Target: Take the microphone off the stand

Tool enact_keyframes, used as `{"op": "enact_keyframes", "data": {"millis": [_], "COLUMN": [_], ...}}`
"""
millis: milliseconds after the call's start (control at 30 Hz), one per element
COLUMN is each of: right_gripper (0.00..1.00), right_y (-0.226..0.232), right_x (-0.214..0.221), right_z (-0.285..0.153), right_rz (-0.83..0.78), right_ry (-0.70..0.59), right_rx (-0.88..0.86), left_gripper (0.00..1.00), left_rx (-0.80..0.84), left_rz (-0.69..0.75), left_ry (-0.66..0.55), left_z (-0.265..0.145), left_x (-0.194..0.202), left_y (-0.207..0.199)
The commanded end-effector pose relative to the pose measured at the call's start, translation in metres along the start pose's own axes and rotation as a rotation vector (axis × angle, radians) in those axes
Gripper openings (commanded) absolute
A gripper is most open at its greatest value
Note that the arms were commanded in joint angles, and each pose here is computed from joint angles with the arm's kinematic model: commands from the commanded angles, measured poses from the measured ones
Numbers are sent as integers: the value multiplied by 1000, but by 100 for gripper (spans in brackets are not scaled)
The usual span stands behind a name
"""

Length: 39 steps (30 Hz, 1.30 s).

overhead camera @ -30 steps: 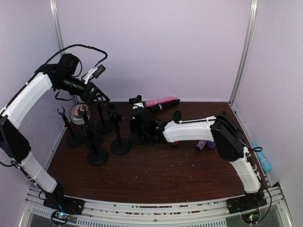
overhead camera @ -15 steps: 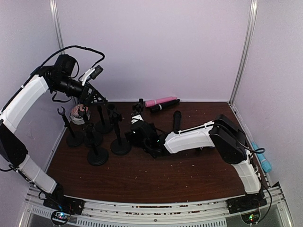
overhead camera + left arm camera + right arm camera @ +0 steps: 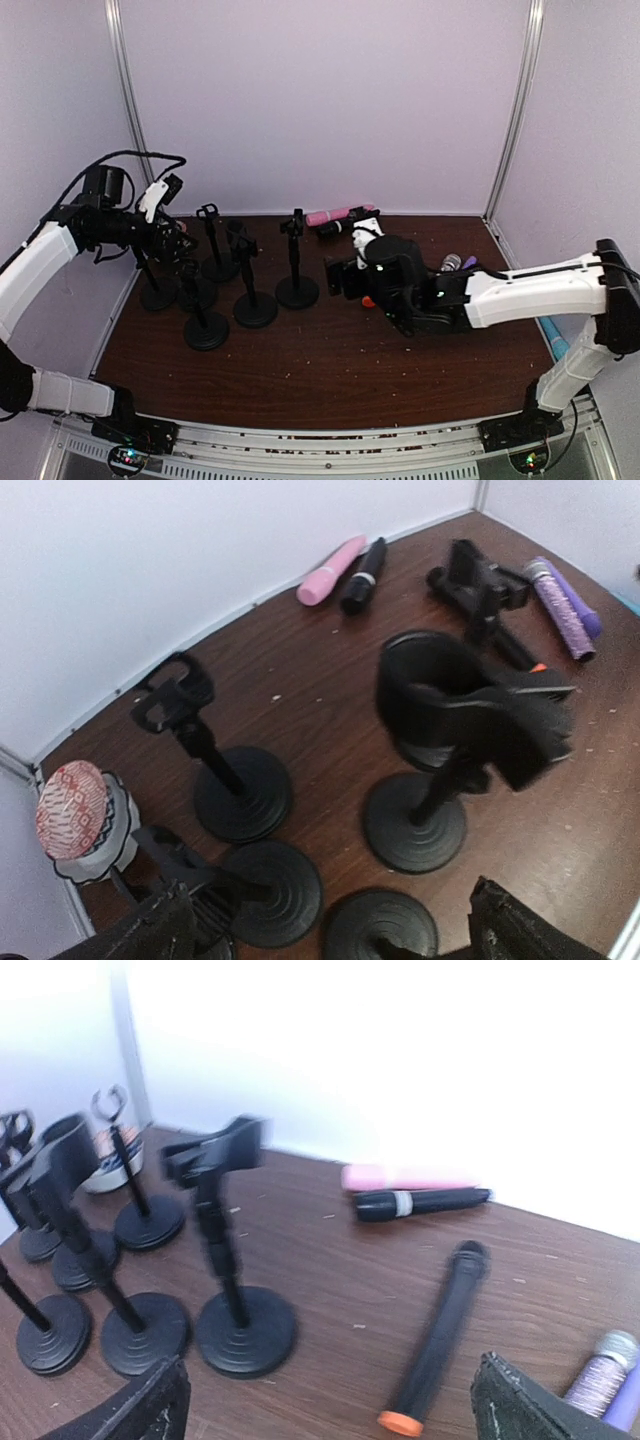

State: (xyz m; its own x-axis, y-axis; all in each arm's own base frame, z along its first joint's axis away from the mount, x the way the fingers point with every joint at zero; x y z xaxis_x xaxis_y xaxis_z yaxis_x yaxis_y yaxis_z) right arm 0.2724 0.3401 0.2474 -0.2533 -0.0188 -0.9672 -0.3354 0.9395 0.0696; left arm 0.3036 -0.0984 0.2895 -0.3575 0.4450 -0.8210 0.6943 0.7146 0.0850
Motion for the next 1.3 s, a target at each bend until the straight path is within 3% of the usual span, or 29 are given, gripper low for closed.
{"op": "enact_keyframes", "data": {"millis": [0,200,300,467,667,867,1100,1267], "right_gripper": [100,100,100,100,100,100,100,100], "right_y": [-85,-201,-245,-293,-332,-354,-361,-351], "right_x": [-17,-21,-8,17,39,46,58,62], "right_z": [-33,-78,-97,-113,-122,-118,-94,-66], "right_rz": [86,206,203,191,170,201,176,91], "right_ry": [-54,-176,-242,-259,-291,-380,-381,-335], "right_rx": [230,553,709,865,1005,965,867,666], "left_gripper": [98,98,98,98,98,98,98,98], "left_rx": [-293,-530,-554,-602,-682,-714,-693,-698], "left_rz": [23,14,-12,-43,-60,-44,-41,-50], "left_ry": [-124,-183,-184,-174,-275,-415,-401,-389], "left_z": [19,41,49,55,45,37,38,38], "left_x": [5,39,57,88,116,129,130,131], "left_y": [47,79,88,99,103,95,94,96]}}
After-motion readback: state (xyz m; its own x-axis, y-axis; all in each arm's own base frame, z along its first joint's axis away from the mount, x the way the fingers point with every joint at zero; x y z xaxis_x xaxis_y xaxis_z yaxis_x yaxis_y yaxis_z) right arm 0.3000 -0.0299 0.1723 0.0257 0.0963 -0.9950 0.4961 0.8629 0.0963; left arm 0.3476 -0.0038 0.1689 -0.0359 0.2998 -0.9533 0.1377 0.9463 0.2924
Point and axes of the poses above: each gripper's point midway between its finger pads, its own z axis out along the fingers, its own y axis along the line the jaws close on, x = y × z, the point moved 4 cm from there along -z, back along the fingers, and after that the axes turned 4 degrees about z, right-handed, at the moved point
